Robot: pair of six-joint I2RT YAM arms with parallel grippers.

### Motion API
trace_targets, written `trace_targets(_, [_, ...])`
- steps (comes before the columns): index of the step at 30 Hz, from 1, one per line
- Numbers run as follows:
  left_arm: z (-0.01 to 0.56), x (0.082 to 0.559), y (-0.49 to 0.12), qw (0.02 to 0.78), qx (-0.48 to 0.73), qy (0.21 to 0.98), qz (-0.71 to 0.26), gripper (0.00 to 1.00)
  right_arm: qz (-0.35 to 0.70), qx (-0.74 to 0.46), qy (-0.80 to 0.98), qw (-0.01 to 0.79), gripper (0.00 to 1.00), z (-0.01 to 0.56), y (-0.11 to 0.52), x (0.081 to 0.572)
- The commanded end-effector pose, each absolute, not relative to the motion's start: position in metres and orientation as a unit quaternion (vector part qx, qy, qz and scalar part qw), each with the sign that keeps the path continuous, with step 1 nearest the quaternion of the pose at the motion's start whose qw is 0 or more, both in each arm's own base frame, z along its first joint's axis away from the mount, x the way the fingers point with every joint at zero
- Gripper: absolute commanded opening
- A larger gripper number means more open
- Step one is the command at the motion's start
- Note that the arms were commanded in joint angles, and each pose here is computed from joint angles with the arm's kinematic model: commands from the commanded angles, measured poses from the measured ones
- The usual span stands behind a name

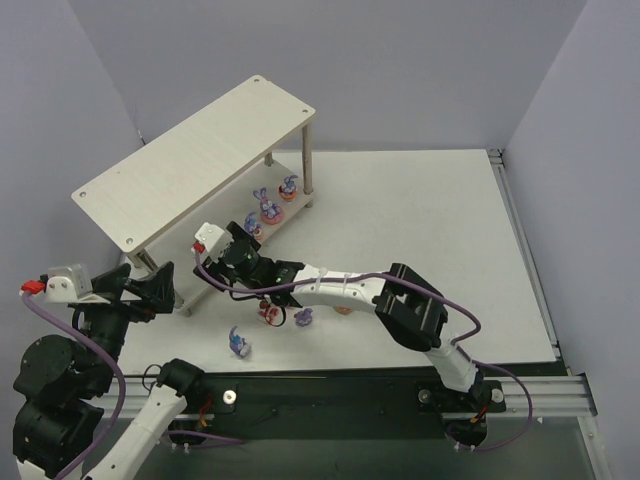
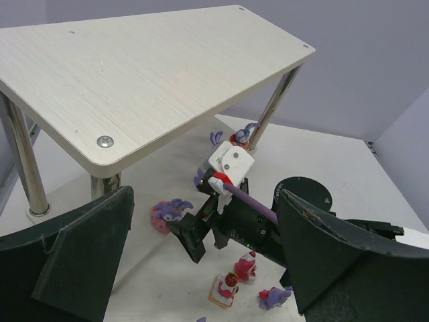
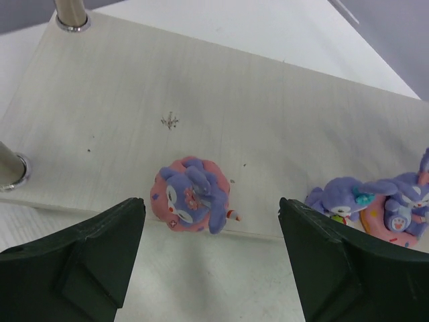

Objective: Place and organize the plastic toys onto the shelf

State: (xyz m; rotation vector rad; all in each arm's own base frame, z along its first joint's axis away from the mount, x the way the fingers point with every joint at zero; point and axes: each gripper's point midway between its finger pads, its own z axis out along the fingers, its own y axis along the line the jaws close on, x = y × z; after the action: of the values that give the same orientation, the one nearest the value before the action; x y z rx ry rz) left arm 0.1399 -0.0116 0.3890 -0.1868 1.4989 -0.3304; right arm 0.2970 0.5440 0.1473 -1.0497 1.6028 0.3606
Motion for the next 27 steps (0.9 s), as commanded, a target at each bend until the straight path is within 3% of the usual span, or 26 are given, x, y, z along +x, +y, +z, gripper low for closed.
trace_targets(1, [0.401, 0.132, -0.006, 0.729, -0.088, 0.662, -0.151, 0.97, 0.208, -0.287, 0.684, 0.638, 0.84, 0.234, 0.54, 0.303])
trace_targets(11, [0.399, 0.131, -0.005, 0.729, -0.091, 0.662, -0.151, 0.97, 0.297, -0.081, 0.751, 0.584, 0.72, 0.208, 0.531, 0.299])
trace_targets(27, [0.395, 0.13, -0.003, 0.728, -0.092, 0.664, -0.145, 0.97, 0.263, -0.07, 0.78, 0.564, 0.75, 0.177, 0.549, 0.291])
